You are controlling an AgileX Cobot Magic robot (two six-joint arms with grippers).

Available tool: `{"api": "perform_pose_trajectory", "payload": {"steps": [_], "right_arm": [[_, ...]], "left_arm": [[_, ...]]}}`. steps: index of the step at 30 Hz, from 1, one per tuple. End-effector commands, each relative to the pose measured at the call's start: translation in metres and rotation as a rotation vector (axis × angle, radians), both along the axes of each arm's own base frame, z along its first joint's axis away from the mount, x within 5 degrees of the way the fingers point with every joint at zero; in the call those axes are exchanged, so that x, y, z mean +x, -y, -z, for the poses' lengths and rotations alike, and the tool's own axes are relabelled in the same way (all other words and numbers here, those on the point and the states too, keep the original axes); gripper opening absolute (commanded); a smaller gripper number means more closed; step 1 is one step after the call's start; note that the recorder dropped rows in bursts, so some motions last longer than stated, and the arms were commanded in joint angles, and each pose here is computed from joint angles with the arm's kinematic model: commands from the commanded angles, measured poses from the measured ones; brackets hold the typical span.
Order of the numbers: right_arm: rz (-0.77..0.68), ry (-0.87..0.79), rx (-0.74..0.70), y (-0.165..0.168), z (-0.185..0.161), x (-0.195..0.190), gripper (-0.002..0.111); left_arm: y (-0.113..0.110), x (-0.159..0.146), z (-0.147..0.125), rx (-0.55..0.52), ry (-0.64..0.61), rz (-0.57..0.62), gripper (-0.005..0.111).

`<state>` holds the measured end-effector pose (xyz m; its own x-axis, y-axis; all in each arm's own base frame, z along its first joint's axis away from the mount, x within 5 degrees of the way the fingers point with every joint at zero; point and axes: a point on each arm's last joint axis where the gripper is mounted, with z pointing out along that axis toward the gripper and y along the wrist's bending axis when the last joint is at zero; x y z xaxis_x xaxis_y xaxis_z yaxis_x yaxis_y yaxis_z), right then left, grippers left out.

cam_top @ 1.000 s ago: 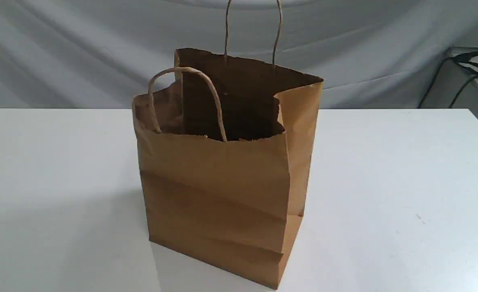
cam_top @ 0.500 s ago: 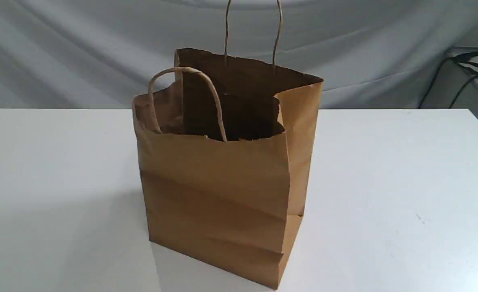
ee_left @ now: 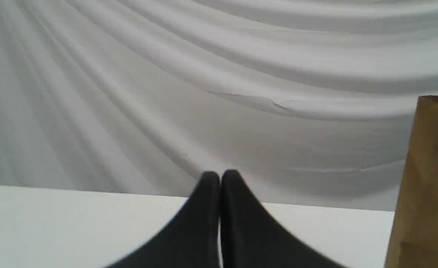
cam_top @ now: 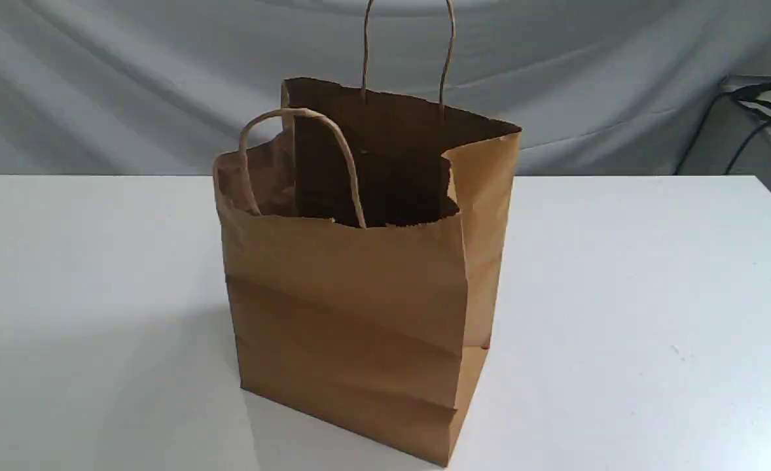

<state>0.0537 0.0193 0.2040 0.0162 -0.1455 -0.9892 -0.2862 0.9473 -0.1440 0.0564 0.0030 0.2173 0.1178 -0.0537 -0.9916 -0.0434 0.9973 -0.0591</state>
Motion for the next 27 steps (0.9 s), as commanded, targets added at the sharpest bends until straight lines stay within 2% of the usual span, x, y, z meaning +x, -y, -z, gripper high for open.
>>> {"api": "perform_pose_trajectory", "payload": {"steps": [1,20,25,27], "right_arm": [[-0.004,-0.008,0.057,0.0,0.0,0.0,0.0],[-0.003,-0.007,0.062,0.0,0.0,0.0,0.0],[0.092,0.124,-0.027,0.008,-0.009,0.001,0.0],[0.137,0.182,-0.014,0.012,-0.015,0.001,0.0]], "left_arm": [[0.0,0.0,0.003,-0.113,-0.012,0.012,0.0],[0.0,0.0,0.003,-0.107,-0.012,0.011,0.0],[0.0,0.0,0.003,-0.107,-0.014,0.011,0.0],[0.0,0.0,0.003,-0.108,-0.017,0.012,0.0]]}}
